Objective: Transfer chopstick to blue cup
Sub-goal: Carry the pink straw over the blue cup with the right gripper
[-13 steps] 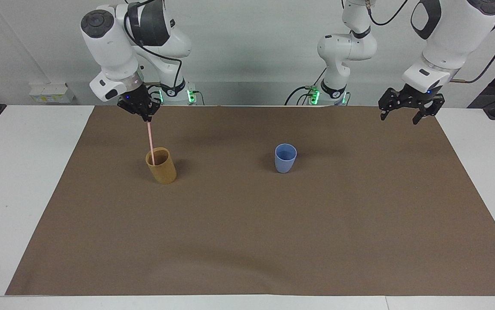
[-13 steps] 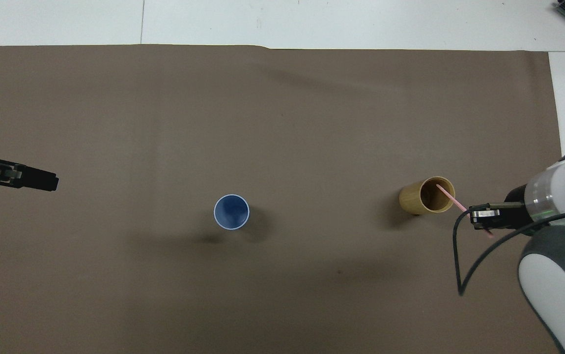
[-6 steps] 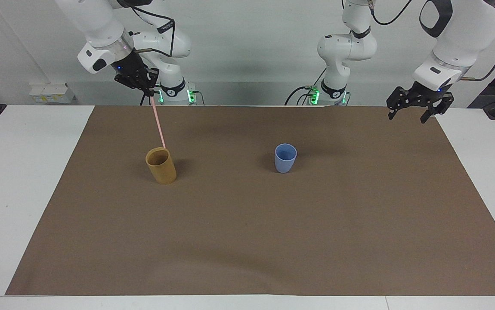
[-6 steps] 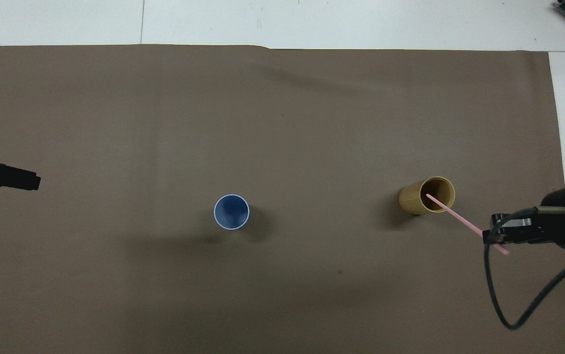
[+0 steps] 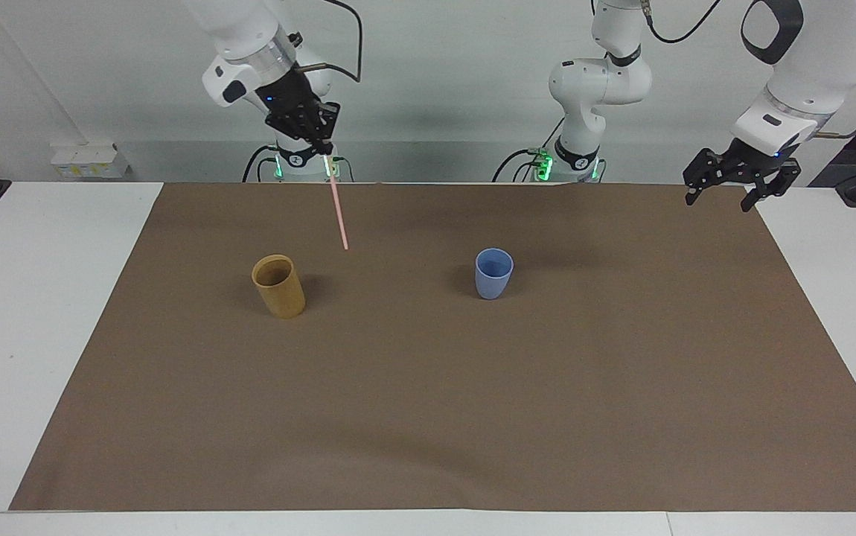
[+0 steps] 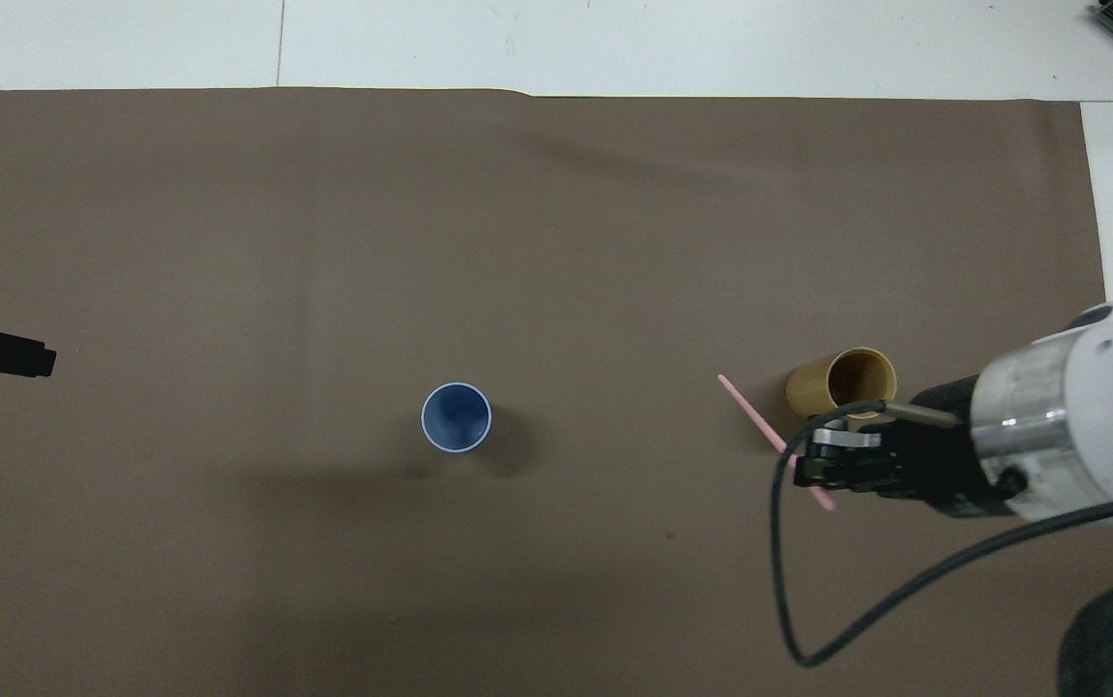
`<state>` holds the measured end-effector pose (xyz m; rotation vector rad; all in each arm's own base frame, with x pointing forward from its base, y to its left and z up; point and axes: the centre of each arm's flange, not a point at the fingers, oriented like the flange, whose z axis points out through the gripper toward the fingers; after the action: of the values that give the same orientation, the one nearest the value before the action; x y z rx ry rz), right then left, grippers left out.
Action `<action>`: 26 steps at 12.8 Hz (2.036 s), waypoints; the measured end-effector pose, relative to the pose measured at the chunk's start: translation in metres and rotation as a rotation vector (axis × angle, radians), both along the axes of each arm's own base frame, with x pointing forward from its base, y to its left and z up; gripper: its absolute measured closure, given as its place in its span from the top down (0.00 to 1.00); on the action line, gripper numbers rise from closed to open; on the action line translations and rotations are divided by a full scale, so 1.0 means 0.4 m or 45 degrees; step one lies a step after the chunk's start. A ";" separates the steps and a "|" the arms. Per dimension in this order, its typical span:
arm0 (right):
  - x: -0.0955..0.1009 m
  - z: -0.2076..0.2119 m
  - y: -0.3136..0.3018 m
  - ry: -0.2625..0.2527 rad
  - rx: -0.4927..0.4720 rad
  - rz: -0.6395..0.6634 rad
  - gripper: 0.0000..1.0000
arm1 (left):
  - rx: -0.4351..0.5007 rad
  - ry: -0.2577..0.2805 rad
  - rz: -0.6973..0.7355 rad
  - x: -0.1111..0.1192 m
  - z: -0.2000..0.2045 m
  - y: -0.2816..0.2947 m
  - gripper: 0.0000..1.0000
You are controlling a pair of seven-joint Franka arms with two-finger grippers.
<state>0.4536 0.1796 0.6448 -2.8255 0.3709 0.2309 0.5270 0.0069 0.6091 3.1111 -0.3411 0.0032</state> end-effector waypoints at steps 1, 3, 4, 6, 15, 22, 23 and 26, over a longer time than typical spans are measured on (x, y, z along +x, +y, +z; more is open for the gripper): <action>-0.019 0.015 0.056 0.003 0.015 -0.024 0.08 | 0.000 0.000 -0.001 0.000 0.000 -0.001 1.00; -0.044 0.032 0.148 0.005 0.046 -0.094 0.08 | 0.000 0.001 -0.002 -0.001 0.001 -0.002 1.00; -0.050 0.032 0.196 0.012 0.066 -0.124 0.08 | 0.000 0.000 -0.002 -0.001 0.001 -0.002 1.00; -0.048 0.013 0.285 0.055 0.080 -0.154 0.08 | 0.000 0.001 -0.004 -0.002 0.002 -0.004 1.00; 0.041 -0.219 0.648 0.247 0.141 -0.375 0.08 | 0.002 0.036 0.085 -0.009 -0.004 -0.013 1.00; 0.053 -0.310 0.627 0.319 0.080 -0.407 0.08 | 0.006 0.107 0.143 -0.029 -0.009 -0.012 1.00; 0.054 -0.327 0.624 0.328 0.070 -0.412 0.08 | 0.006 0.106 0.144 -0.030 -0.007 -0.012 1.00; 0.060 -0.377 0.619 0.329 0.062 -0.437 0.08 | 0.007 0.098 0.133 -0.031 -0.001 -0.024 1.00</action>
<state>0.4775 0.4272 0.4939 -2.6310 0.8815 0.5219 0.5148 -0.0026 0.6088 3.1197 -0.1773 -0.1166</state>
